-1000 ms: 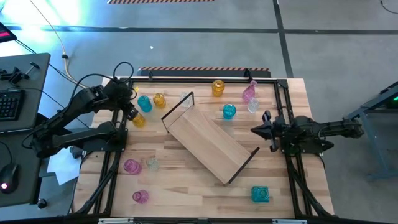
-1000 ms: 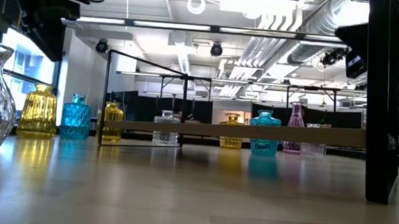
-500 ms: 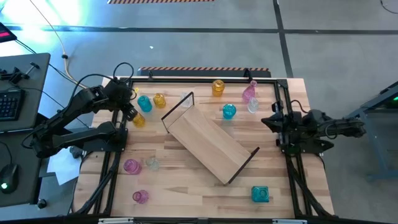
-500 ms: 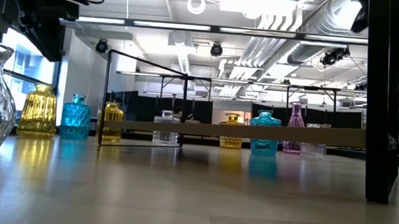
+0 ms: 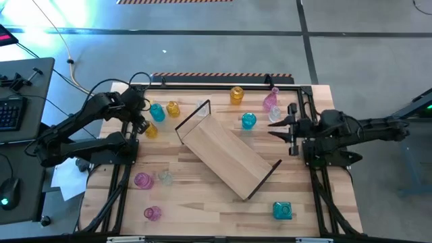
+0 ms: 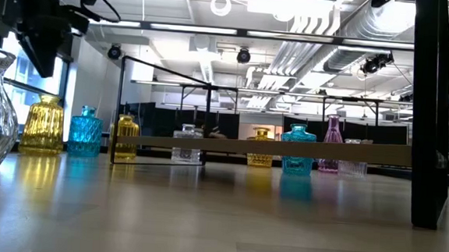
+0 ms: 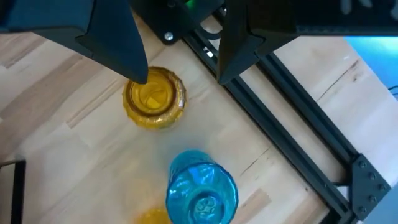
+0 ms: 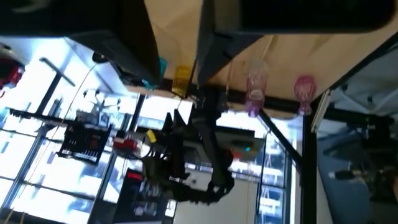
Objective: Sort vases onto shelf
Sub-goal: Put the bottom left yellow crystal vase on the shelf
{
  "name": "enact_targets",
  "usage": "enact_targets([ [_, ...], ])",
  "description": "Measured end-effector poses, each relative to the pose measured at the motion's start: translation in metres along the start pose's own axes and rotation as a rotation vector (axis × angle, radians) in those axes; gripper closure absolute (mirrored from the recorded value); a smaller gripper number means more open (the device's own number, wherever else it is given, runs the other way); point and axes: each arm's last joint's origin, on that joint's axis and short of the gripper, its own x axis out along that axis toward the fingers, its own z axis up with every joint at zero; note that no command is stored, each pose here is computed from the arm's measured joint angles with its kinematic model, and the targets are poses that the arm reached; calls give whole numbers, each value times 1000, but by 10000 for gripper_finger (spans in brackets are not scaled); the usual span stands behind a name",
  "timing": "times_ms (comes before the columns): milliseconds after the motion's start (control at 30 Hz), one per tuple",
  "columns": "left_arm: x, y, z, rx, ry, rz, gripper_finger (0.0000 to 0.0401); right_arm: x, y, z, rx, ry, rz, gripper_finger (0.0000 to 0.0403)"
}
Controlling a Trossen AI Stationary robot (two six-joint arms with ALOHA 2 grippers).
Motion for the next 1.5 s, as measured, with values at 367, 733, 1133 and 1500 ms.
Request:
enact_targets([
  [367, 25, -6, 16, -21, 107, 14, 215, 9, 1, 0, 43, 100, 22, 247],
  [733, 38, -8, 21, -23, 110, 30, 231, 8, 2, -3, 87, 123, 28, 247],
  [1133, 53, -12, 15, -53, 168, -21, 231, 8, 2, -3, 87, 123, 30, 247],
  [1500, 53, -12, 15, -54, 168, -22, 289, 8, 2, -3, 91, 124, 30, 247],
])
